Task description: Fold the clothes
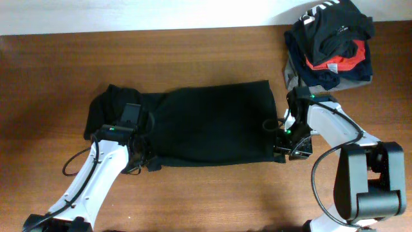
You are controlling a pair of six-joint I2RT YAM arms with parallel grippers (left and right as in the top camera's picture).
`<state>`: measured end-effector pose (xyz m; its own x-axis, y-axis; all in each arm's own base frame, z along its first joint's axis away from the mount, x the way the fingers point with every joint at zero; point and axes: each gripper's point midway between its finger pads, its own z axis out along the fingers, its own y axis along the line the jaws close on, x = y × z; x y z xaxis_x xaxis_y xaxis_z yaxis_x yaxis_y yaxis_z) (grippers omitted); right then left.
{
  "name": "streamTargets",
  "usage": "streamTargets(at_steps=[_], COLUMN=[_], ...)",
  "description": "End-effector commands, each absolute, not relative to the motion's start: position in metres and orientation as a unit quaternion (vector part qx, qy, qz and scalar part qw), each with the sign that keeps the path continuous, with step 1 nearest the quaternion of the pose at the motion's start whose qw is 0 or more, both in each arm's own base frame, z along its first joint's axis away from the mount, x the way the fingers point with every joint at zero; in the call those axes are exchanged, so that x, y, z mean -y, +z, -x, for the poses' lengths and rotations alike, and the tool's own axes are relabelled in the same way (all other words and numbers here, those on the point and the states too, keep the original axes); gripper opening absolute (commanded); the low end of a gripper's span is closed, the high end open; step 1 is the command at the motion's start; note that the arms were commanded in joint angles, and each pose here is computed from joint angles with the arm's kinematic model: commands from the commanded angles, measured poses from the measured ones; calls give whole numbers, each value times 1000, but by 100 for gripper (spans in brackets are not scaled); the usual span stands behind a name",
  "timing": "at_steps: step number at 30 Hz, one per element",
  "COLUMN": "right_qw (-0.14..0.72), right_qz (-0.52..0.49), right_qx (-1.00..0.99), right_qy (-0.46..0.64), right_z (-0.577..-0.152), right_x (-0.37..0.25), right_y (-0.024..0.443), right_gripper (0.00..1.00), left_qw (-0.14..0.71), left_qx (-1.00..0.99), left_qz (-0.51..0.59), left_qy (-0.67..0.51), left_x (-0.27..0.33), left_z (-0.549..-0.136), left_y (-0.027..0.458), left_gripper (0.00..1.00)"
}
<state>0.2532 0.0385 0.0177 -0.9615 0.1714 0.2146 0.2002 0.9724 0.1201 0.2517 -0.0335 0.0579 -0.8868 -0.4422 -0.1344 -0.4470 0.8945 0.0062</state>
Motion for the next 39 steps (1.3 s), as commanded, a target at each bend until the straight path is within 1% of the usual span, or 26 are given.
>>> streamTargets(at_steps=[1,5,6,8,13,16,23,32,35,39], right_qw=[110,106,105,105,107,110,135,110,116,117], right_qz=[103,106,106,106,106,106,121,125,123,122], right_qx=[987,987,987,987,987,987,982,984,983,984], right_qy=[-57,-58,-58,-58,-58,-57,-56,-64,-64,-64], right_z=[-244,-244,-243,-242,-240,-238,-229,-235,-230,-226], right_x=[-36,-36,-36,-36,-36,-36,-28,-15,-15,-16], right_y=[5,0,-1,-3,-5,-4,11,58,68,81], right_gripper=[55,54,51,49,26,4,4,4,4,4], left_qw=[82,81,81,81,78,83,78,137,145,132], left_qx=[-972,-973,-973,-973,-973,-975,-973,-971,-970,-972], left_qz=[220,214,214,214,213,200,208,189,190,189], left_qy=[23,23,23,23,32,47,60,46,44,47], left_x=[30,30,30,30,27,22,6,-5,-6,-7], left_z=[-258,-258,-258,-258,-255,-256,-252,-257,-250,-234], left_y=[65,65,65,65,64,65,84,141,153,156], left_gripper=[1,1,1,1,1,1,1,1,1,1])
